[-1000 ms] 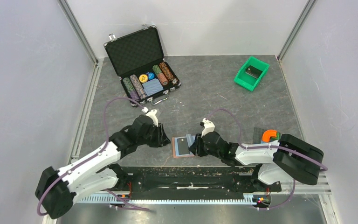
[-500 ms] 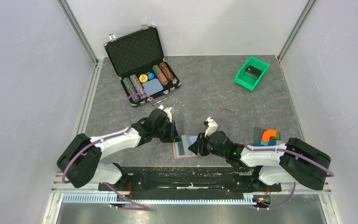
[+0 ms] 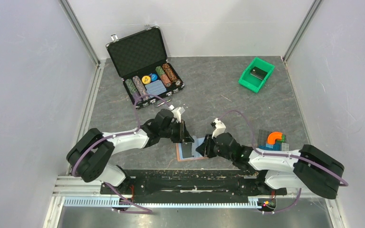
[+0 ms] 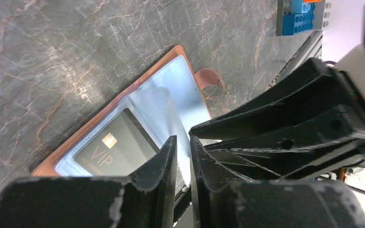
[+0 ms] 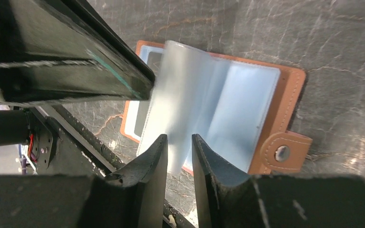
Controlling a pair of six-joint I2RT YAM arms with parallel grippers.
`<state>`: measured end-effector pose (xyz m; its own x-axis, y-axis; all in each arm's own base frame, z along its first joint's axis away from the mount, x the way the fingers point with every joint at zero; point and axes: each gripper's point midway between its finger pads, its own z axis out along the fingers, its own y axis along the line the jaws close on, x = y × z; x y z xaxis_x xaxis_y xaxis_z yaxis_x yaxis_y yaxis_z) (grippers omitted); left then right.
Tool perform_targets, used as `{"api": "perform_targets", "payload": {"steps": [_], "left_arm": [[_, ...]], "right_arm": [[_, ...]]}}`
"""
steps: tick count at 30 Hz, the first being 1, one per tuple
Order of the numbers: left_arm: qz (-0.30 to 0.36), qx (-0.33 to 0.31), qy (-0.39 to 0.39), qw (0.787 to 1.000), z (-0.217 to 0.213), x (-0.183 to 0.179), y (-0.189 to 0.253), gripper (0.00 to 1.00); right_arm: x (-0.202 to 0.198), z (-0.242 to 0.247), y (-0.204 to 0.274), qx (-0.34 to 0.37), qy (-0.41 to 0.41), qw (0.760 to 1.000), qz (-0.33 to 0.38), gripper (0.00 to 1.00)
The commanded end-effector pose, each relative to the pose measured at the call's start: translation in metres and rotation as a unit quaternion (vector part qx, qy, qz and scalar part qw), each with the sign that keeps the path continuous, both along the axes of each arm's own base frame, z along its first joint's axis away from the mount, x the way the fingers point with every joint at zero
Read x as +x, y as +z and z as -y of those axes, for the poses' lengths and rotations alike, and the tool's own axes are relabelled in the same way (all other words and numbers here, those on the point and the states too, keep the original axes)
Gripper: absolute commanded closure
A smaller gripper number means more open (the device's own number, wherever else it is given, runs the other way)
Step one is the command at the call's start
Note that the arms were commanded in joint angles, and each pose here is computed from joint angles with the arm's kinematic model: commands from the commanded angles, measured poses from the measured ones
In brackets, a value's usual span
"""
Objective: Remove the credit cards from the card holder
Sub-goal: Remove the credit card from the card holder.
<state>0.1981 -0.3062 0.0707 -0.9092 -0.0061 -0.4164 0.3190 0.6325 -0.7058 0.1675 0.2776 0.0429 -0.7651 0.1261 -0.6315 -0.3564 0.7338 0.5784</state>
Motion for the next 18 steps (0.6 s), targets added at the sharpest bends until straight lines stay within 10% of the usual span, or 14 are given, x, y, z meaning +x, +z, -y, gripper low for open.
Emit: {"api": "perform_targets", "payload": {"steps": [1,18], "left_arm": [[-0.015,-0.041,-0.025,0.999,0.021,-0.003,0.004,0.77],[0.029,-0.074,-0.036,0.996,0.044,0.009,0.038,0.52]], "right_arm": [[0.020,0.010,0.022,-0.017,-0.043,0.998,0.035,0.71],[0.022,0.011,0.093,0.028,-0.026,0.993,0.108,0.60]]}}
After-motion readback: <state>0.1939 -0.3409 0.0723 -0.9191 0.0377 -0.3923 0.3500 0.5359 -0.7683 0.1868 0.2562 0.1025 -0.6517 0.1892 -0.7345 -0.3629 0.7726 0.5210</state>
